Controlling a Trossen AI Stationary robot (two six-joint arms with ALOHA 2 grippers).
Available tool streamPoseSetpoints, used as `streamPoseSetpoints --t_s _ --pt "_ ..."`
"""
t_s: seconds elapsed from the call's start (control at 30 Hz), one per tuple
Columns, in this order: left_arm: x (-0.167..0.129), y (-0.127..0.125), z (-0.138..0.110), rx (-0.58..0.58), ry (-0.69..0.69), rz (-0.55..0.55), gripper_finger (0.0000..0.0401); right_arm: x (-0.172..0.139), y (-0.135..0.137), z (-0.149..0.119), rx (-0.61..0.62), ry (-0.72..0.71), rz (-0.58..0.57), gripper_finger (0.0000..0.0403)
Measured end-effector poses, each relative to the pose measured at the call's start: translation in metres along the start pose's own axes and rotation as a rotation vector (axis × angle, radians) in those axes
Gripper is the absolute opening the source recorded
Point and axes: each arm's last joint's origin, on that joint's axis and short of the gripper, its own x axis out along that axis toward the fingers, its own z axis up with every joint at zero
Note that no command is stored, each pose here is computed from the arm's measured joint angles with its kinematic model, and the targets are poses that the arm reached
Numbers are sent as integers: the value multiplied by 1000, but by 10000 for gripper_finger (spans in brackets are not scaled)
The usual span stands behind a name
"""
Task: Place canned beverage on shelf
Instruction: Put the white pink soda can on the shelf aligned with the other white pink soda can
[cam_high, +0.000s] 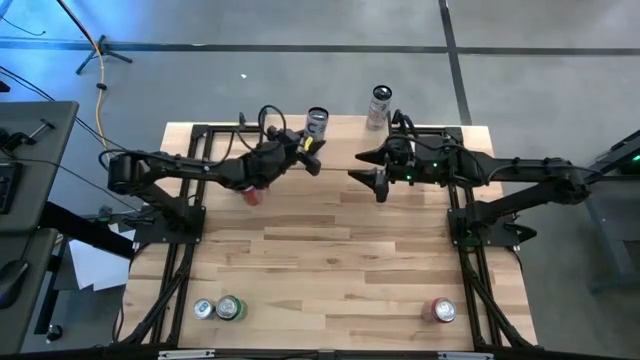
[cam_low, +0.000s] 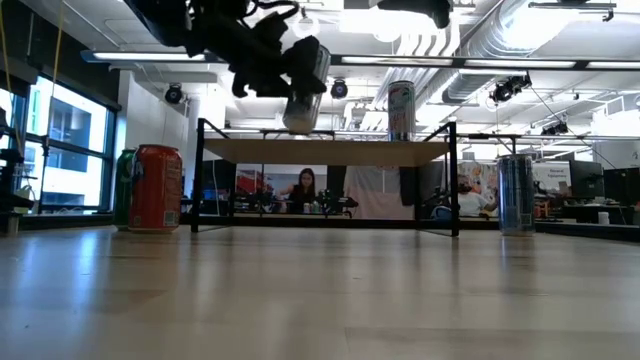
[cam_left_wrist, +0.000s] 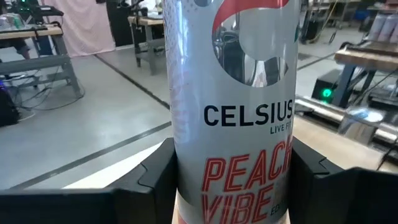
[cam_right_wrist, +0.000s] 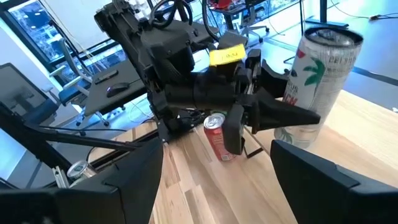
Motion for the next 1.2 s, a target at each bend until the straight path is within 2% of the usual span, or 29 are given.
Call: streamPoseSetpoints --t_s 0.23,0.5,0.67,1.0,1.2 --pt "2 2 0 -13 -5 25 166 0 0 0 0 -1 0 282" --pt "15 1 -17 -41 20 60 166 0 1 2 6 -18 7 282" --pt "18 -1 -17 -66 -9 57 167 0 1 3 7 -27 11 282" --pt "21 -3 -24 -55 6 60 219 0 1 3 8 -28 11 282" --pt "21 -4 -24 -52 12 36 231 0 1 3 8 -28 11 282"
